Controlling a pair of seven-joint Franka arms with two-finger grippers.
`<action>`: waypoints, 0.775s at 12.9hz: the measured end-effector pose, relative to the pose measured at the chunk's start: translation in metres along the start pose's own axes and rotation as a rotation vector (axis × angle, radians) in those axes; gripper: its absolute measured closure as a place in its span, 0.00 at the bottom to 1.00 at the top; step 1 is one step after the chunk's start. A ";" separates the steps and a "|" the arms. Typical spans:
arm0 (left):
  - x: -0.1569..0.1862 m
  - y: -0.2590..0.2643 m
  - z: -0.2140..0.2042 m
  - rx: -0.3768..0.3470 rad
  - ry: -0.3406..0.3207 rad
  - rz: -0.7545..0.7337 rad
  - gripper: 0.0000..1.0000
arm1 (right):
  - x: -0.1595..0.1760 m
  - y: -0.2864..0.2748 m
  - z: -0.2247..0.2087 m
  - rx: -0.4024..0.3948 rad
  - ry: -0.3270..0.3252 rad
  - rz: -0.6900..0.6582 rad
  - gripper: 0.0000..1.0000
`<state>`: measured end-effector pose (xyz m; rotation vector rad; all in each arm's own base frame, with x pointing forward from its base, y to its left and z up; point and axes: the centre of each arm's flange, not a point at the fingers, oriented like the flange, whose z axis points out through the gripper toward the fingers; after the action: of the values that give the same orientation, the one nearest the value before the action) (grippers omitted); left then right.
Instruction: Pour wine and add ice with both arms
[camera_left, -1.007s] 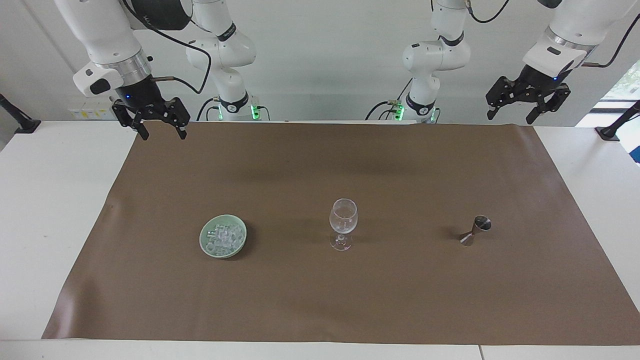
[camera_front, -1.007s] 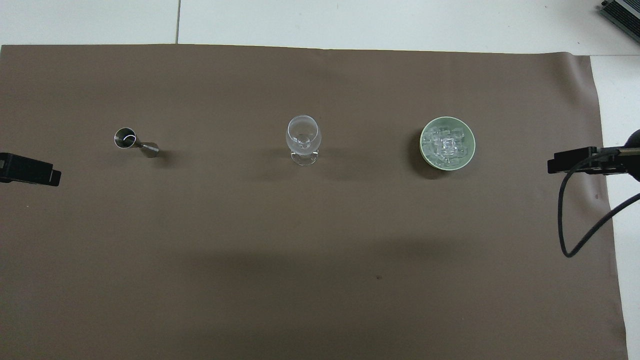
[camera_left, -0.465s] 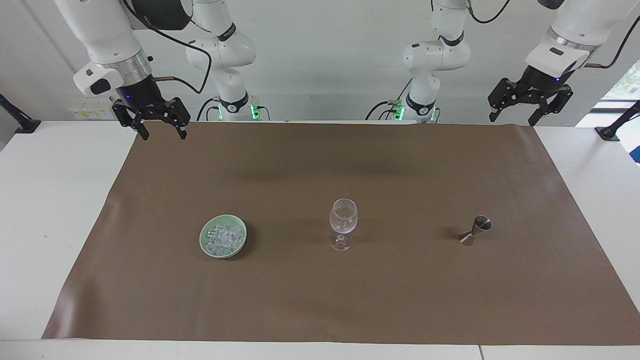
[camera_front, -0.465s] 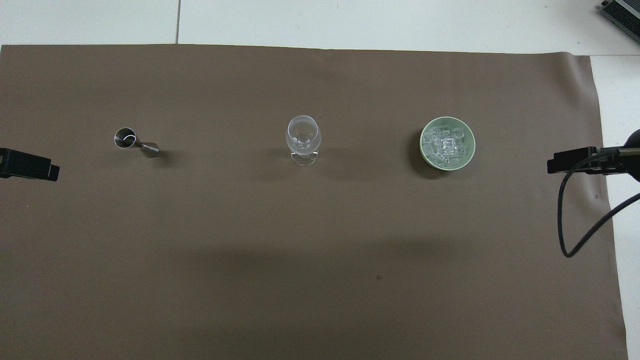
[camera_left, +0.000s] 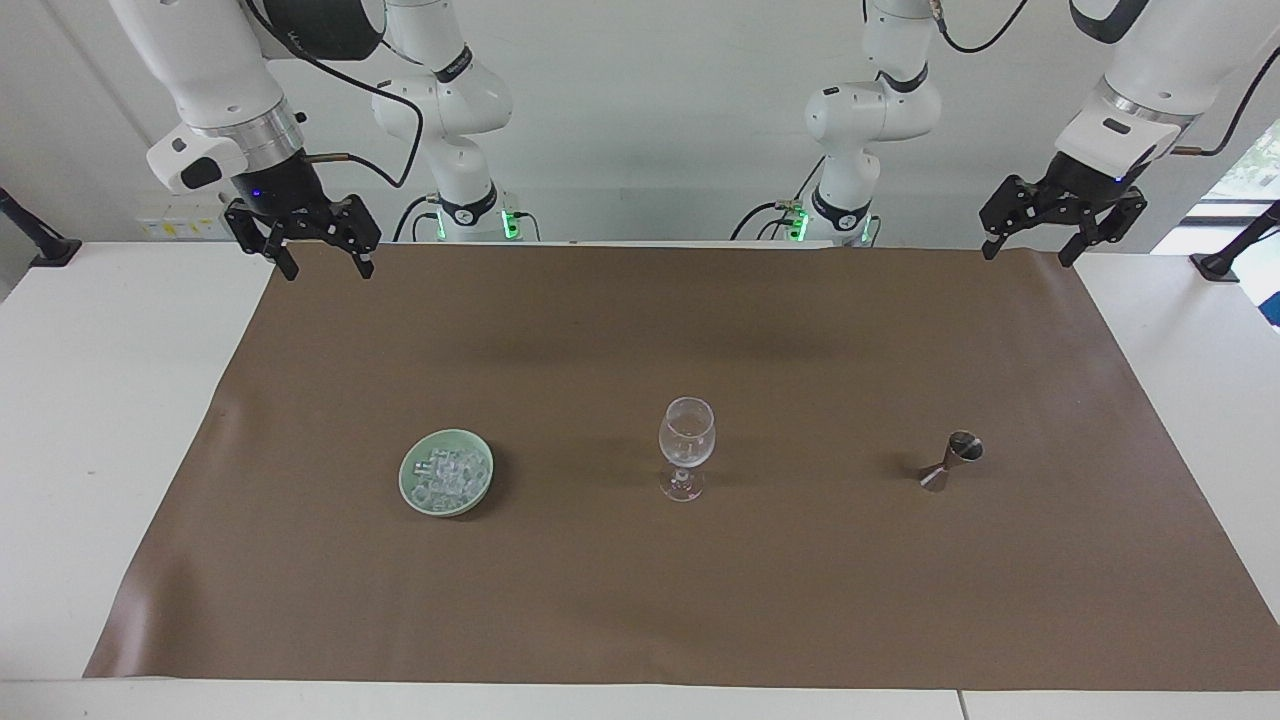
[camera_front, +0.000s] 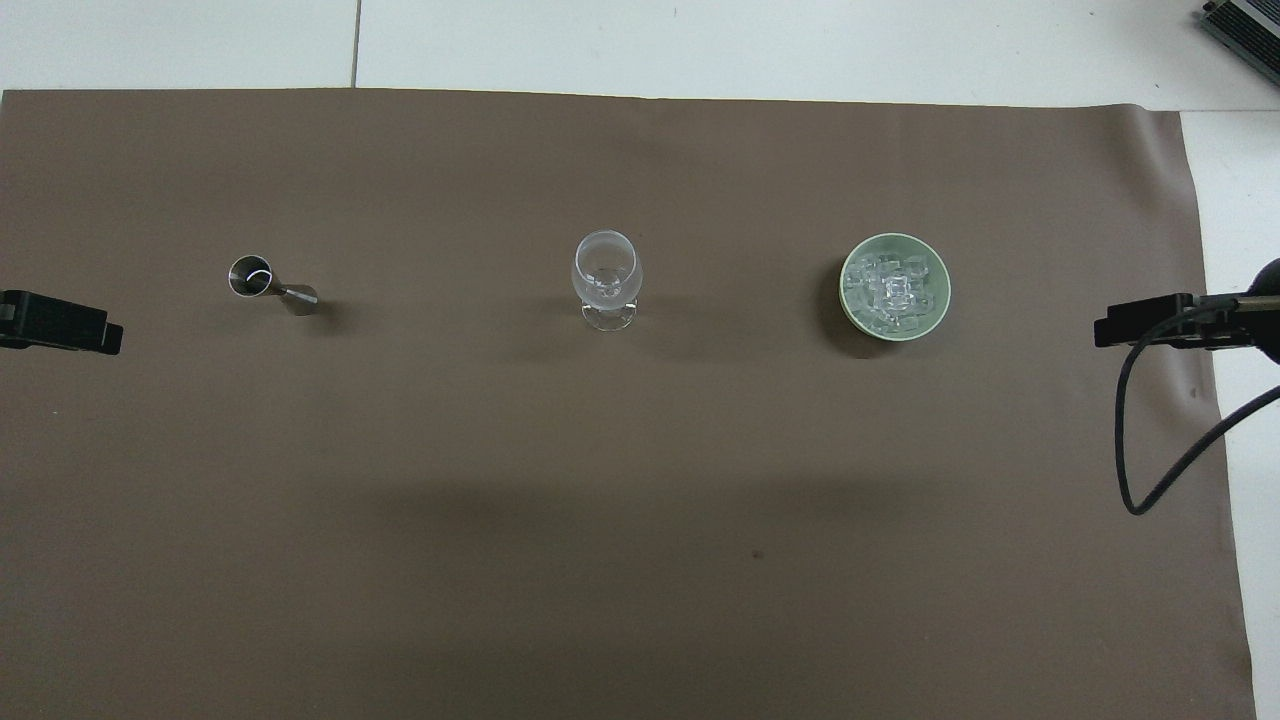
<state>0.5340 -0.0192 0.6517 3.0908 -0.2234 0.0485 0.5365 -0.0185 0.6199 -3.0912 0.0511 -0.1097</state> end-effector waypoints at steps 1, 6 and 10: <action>0.001 -0.004 0.004 0.000 0.002 -0.007 0.00 | 0.000 0.000 0.000 0.000 0.000 0.000 0.00; 0.007 -0.025 0.025 -0.002 -0.002 -0.083 0.00 | 0.000 0.000 0.000 0.000 0.000 0.000 0.00; 0.020 -0.049 0.062 -0.014 -0.014 -0.182 0.00 | 0.000 0.000 0.000 0.000 0.000 0.000 0.00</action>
<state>0.5623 0.0233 0.5889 3.0833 0.0570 0.0189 0.5365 -0.0184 0.6199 -3.0912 0.0510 -0.1097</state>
